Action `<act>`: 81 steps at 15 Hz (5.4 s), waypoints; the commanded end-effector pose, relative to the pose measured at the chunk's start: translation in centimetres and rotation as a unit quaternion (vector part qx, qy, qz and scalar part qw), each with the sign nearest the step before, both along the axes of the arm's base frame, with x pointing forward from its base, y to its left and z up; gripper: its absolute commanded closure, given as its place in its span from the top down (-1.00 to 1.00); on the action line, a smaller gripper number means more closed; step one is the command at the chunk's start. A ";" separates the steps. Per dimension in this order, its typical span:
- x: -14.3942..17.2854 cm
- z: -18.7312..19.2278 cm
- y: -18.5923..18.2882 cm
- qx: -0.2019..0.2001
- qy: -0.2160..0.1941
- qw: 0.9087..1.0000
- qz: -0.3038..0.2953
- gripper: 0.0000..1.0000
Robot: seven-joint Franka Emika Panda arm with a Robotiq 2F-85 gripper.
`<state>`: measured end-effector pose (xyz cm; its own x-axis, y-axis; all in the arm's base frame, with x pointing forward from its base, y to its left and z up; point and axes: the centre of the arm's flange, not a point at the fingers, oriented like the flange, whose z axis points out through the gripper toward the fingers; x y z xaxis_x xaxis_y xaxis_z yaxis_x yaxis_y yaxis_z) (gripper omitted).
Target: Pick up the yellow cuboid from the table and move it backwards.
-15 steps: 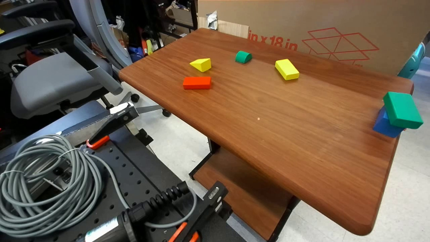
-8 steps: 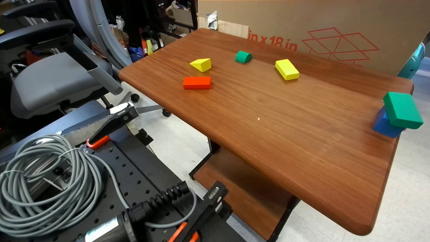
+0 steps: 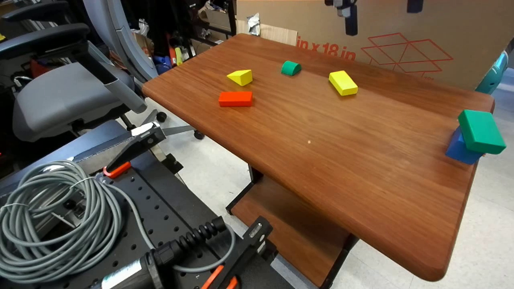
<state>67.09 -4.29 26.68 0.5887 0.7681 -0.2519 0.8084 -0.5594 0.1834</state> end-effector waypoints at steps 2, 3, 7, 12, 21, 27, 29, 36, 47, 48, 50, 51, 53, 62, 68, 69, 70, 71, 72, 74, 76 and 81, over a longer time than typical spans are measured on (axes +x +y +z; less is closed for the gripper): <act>3.1 -2.6 -0.2 0.008 0.036 0.999 -0.012 1.00; 3.1 -3.1 0.1 0.020 0.040 0.999 -0.022 1.00; 3.6 -4.9 1.5 0.065 0.050 0.995 -0.051 1.00; 4.0 -7.2 0.8 0.060 0.070 0.994 -0.060 1.00; 5.7 -12.3 -0.5 0.047 0.101 0.991 -0.070 0.74; 3.8 -10.2 -0.6 0.028 0.102 0.991 -0.079 -0.30; 3.2 -8.8 -0.6 0.024 0.088 0.991 -0.094 -0.57; -0.3 -1.8 0.3 0.012 0.040 0.990 -0.136 -0.82; -8.1 -3.0 -3.2 -0.012 0.103 0.971 -0.213 -0.82; -8.8 -3.7 -3.5 -0.014 0.116 0.970 -0.215 -0.82; -9.9 -5.0 -4.0 -0.022 0.130 0.967 -0.219 -0.82; -10.2 -5.8 -4.4 -0.029 0.133 0.966 -0.221 -0.82; -10.2 -7.0 -5.4 -0.043 0.135 0.963 -0.229 -0.82; -8.7 -12.5 -8.9 -0.102 0.162 0.944 -0.269 -0.82; -8.4 -11.6 -7.7 -0.112 0.156 0.947 -0.258 0.46; -8.7 -10.4 -6.8 -0.102 0.149 0.954 -0.241 0.62; -8.8 -9.5 -6.0 -0.099 0.142 0.958 -0.230 0.76; -9.2 -8.4 -5.0 -0.094 0.134 0.962 -0.216 0.93; -9.7 -7.1 -3.8 -0.090 0.118 0.968 -0.204 0.99; -10.0 -4.4 -2.1 -0.082 0.070 0.975 -0.192 1.00; -9.6 -1.1 -0.8 -0.057 0.021 0.978 -0.200 1.00; -10.2 7.7 2.4 0.021 -0.091 0.968 -0.232 1.00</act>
